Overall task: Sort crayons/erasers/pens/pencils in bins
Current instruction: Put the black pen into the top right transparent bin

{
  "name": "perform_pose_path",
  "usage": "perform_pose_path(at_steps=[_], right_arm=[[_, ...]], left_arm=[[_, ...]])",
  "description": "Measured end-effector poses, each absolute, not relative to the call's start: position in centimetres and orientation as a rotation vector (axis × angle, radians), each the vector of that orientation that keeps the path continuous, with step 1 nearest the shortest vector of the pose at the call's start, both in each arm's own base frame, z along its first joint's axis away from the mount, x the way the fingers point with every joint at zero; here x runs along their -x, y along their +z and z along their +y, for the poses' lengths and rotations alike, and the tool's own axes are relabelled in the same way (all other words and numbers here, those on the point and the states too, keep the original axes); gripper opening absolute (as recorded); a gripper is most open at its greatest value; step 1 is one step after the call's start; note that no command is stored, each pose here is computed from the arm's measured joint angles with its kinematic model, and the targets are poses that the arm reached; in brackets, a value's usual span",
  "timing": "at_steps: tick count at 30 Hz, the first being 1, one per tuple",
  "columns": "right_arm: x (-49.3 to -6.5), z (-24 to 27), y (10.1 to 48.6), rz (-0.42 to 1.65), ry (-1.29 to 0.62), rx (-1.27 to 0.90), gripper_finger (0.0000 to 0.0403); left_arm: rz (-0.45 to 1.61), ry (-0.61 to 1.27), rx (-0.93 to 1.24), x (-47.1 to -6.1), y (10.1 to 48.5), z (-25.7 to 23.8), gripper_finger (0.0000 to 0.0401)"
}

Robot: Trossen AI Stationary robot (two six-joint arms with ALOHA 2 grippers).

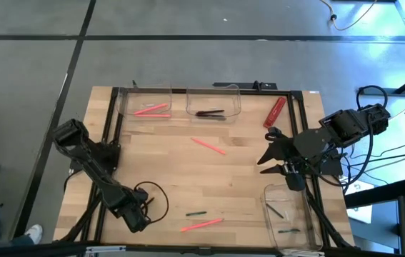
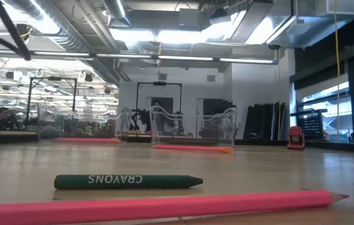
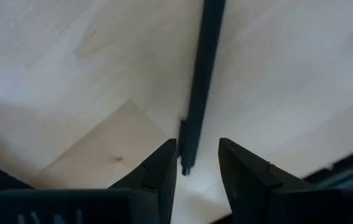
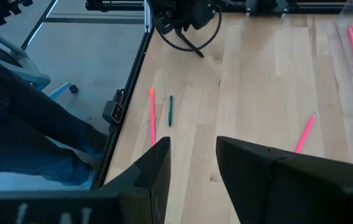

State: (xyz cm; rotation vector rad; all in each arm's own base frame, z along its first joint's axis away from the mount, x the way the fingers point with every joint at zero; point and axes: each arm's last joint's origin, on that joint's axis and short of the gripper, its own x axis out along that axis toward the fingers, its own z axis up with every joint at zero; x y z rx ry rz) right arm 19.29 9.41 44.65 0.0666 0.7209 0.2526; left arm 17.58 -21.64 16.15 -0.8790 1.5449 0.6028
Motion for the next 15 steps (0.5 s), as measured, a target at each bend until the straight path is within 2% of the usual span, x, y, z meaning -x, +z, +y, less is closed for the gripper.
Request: perform_pose_path(at_steps=[15], right_arm=[[-19.29,9.41,44.65,0.721,0.253,-0.067,0.0131]], left_arm=[[1.509,0.626,0.842,-17.45,15.49,-21.91,0.0111]])
